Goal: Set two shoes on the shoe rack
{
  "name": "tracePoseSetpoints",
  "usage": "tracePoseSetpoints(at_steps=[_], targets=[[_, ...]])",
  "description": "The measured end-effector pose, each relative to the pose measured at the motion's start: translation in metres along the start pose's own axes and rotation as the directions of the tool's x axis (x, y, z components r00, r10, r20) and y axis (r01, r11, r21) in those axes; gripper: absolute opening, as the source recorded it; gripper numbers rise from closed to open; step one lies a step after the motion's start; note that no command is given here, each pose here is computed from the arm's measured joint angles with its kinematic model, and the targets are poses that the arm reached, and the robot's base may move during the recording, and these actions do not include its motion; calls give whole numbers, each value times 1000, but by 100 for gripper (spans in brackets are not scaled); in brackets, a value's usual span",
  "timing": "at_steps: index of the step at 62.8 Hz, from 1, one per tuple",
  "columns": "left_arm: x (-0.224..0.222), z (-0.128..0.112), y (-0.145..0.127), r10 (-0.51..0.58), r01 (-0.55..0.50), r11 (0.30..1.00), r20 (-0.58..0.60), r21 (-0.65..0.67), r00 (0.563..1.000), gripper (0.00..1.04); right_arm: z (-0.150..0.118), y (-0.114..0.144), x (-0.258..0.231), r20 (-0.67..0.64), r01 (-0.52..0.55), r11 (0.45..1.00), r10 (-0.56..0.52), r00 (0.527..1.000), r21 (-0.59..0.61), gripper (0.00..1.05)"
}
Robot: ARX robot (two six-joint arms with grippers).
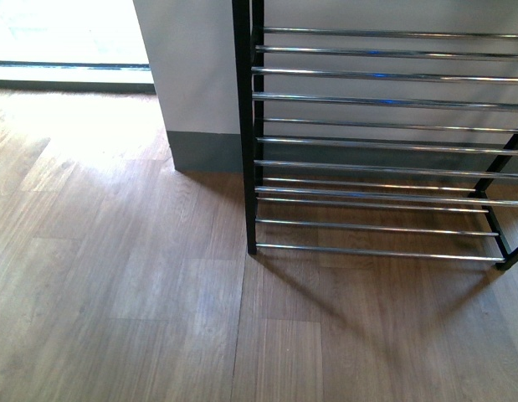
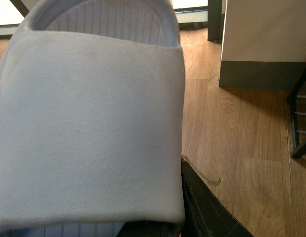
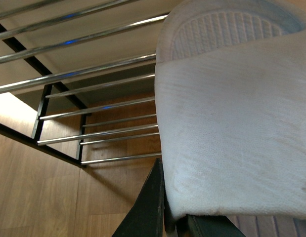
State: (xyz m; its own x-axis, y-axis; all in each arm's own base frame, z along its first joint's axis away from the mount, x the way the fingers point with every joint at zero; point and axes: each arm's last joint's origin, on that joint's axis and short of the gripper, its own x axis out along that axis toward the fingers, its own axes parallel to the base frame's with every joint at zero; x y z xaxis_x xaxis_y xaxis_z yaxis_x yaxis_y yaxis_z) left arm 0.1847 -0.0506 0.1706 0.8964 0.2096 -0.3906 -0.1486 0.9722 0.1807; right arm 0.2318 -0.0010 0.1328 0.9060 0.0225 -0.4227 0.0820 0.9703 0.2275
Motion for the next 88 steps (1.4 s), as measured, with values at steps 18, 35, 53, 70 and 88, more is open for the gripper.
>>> tracePoseSetpoints(at_steps=[18, 35, 53, 70, 88], targets=[[0, 0, 0, 2, -2, 1000, 0, 0, 1000, 2, 0, 0, 0, 1, 0, 1000, 0, 1000, 0, 2], [0, 0, 0, 2, -2, 1000, 0, -1, 1000, 2, 0, 0, 0, -1, -4, 1000, 4, 1000, 1, 2], [0, 0, 0, 3, -3, 1000, 0, 0, 1000, 2, 0, 0, 0, -1, -1, 1000, 1, 1000, 4, 2], [0, 0, 0, 2, -2, 1000, 0, 0, 1000, 2, 0, 0, 0, 0, 0, 1000, 0, 1000, 4, 2], [0, 0, 0, 3, -3, 1000, 1, -1, 1000, 2, 1, 0, 0, 2, 1, 1000, -1, 1000, 4, 2]])
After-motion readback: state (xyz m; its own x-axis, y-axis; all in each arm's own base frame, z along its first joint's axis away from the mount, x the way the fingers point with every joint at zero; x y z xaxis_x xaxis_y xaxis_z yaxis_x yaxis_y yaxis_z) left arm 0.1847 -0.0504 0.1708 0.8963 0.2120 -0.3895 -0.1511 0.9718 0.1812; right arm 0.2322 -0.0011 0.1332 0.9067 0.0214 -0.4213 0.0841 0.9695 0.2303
